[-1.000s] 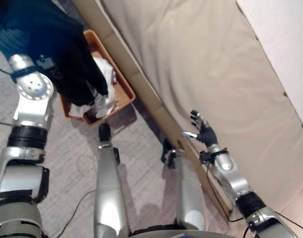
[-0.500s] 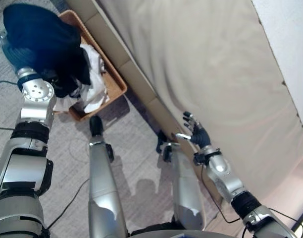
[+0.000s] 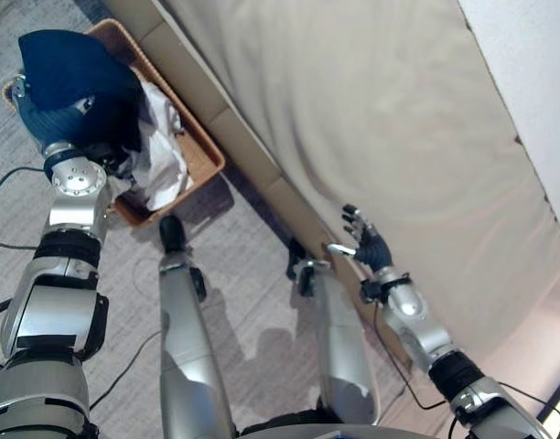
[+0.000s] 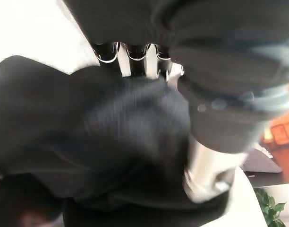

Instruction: Pick up clothes into the bucket

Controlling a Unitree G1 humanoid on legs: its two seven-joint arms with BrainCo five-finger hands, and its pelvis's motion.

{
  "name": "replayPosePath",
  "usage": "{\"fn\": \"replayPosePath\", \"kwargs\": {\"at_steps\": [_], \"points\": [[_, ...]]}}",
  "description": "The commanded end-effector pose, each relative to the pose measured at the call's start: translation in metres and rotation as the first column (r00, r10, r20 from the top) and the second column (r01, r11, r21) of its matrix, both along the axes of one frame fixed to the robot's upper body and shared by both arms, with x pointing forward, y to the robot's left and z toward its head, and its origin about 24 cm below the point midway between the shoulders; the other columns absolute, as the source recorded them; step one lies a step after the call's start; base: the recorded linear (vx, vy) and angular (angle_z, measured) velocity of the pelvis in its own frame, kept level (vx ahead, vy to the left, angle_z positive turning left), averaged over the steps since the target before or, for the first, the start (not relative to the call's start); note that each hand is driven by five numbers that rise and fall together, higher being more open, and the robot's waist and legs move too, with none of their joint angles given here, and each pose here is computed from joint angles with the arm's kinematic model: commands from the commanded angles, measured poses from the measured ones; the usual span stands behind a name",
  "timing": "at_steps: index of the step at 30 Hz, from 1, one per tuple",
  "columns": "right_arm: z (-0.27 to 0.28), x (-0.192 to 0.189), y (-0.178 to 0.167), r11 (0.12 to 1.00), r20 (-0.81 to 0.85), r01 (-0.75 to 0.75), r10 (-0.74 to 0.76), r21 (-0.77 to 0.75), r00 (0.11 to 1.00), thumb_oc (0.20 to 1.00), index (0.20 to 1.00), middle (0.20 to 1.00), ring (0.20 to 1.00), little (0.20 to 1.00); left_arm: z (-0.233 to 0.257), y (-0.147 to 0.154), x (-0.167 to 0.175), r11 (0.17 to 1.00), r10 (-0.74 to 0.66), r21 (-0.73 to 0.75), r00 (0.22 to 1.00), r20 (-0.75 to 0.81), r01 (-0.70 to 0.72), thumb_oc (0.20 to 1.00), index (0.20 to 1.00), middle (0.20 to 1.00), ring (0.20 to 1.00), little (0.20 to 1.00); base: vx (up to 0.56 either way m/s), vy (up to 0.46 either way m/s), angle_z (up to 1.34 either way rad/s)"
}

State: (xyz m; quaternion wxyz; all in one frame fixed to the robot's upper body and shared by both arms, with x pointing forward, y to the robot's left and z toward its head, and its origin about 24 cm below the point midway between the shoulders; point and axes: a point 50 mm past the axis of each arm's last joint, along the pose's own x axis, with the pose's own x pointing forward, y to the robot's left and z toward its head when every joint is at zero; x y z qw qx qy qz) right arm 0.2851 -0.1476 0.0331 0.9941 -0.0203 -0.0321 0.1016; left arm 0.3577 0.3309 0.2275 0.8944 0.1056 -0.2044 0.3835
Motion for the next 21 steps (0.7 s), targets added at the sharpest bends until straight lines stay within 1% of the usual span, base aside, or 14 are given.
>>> {"fn": "replayPosePath", "kwargs": {"at_steps": [1,5,10,12,13,15,16,17,18,21], "points": [[0.011,0.002,-0.016,0.999,0.061,0.033,-0.032,-0.018,0.998,1.0,1.0,1.0,1.0,1.0,0.024,0.003,0.0,0.999,-0.026,-0.043,0.996,0.089,0.03,1.0,1.0,1.0,1.0,1.0,0.0,0.0,0.0],[0.01,0.002,-0.018,0.999,0.054,0.036,-0.035,-0.03,0.998,1.0,1.0,1.0,1.0,1.0,0.025,0.002,0.001,0.999,-0.043,-0.022,0.997,0.069,0.044,1.0,1.0,1.0,1.0,1.0,0.0,0.0,0.0],[0.011,0.005,-0.021,0.998,0.054,0.066,-0.065,-0.02,0.996,1.0,1.0,1.0,1.0,1.0,-0.004,0.004,0.001,0.989,-0.046,-0.139,0.998,0.041,0.051,1.0,1.0,1.0,1.0,1.0,0.0,0.0,0.0],[0.011,0.005,-0.021,0.997,0.055,0.067,-0.066,-0.023,0.996,1.0,1.0,1.0,1.0,1.0,-0.01,0.004,0.0,0.986,-0.045,-0.158,0.998,0.039,0.05,1.0,1.0,1.0,1.0,1.0,0.0,0.0,0.0],[0.013,0.006,-0.02,0.997,0.063,0.071,-0.07,-0.02,0.996,1.0,1.0,1.0,1.0,1.0,-0.02,-0.002,-0.002,0.981,-0.061,-0.178,0.996,0.068,0.072,1.0,1.0,1.0,1.0,1.0,0.0,0.0,0.0],[0.013,0.006,-0.021,0.997,0.065,0.075,-0.074,-0.017,0.995,1.0,1.0,1.0,1.0,1.0,-0.022,-0.004,-0.005,0.981,-0.068,-0.175,0.993,0.092,0.084,1.0,1.0,1.0,1.0,1.0,0.0,0.0,0.0],[0.015,0.005,-0.023,0.996,0.078,0.086,-0.085,-0.01,0.993,1.0,1.0,1.0,1.0,1.0,-0.018,-0.014,-0.012,0.979,-0.117,-0.143,0.975,0.188,0.145,1.0,1.0,1.0,1.0,1.0,0.0,0.0,0.0],[0.015,0.005,-0.023,0.996,0.077,0.085,-0.084,-0.011,0.993,1.0,1.0,1.0,1.0,1.0,-0.019,-0.014,-0.012,0.979,-0.115,-0.144,0.976,0.187,0.143,1.0,1.0,1.0,1.0,1.0,0.0,0.0,0.0],[0.014,0.003,-0.026,0.994,0.077,0.106,-0.105,-0.01,0.992,1.0,1.0,1.0,1.0,1.0,-0.018,-0.027,-0.022,0.97,-0.17,-0.124,0.945,0.28,0.211,1.0,1.0,1.0,1.0,1.0,0.0,0.0,0.0],[0.009,-0.001,-0.034,0.99,0.066,0.14,-0.138,-0.027,0.988,1.0,1.0,1.0,1.0,1.0,-0.008,-0.056,-0.036,0.942,-0.284,-0.05,0.866,0.411,0.333,1.0,1.0,1.0,1.0,1.0,0.03,-0.027,-0.03]]}}
